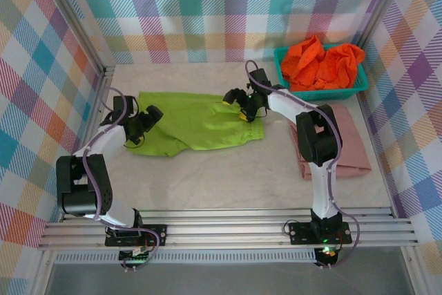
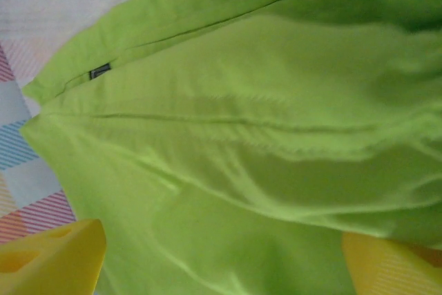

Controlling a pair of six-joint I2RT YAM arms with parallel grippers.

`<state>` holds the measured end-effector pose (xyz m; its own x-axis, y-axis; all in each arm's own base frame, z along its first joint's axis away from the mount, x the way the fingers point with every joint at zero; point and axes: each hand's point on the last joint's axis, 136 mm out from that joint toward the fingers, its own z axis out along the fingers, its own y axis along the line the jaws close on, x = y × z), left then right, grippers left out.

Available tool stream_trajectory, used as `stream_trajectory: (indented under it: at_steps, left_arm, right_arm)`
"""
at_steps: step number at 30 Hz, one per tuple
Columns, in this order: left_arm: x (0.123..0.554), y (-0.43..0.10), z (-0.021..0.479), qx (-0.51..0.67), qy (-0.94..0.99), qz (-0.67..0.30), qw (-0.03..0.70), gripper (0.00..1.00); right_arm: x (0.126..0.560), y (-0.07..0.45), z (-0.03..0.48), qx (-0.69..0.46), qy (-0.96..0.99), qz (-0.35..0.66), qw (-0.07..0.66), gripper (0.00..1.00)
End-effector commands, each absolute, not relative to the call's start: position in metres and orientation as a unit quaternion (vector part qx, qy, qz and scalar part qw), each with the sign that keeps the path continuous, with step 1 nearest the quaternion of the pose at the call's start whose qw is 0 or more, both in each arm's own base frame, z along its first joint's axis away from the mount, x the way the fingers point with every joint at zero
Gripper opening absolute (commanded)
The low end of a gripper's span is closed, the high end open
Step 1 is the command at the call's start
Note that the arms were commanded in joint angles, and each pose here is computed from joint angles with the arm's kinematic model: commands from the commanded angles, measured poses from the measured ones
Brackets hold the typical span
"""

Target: Fold and stack the shorts

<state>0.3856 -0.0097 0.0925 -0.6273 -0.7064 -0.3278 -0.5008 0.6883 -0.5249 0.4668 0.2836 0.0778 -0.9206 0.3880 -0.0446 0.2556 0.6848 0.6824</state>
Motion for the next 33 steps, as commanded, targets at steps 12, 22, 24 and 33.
stream_trajectory:
  at_steps: [12,22,24,33]
  left_arm:
    - [0.339,0.03,0.048,-0.397,0.881,-0.087,0.244,1.0]
    - [0.337,-0.045,0.169,-0.319,0.862,-0.26,0.295,1.0]
    - [0.33,-0.063,0.164,-0.31,0.867,-0.274,0.279,1.0]
    - [0.331,-0.103,0.106,-0.307,0.867,-0.316,0.235,1.0]
  right_arm:
    - [0.473,0.256,0.075,0.179,0.912,0.354,0.107,0.89]
    - [0.427,0.252,0.17,0.126,0.882,0.419,0.176,0.95]
    - [0.414,0.249,0.165,0.131,0.884,0.419,0.16,0.95]
    - [0.393,0.24,0.113,0.141,0.901,0.391,0.124,0.95]
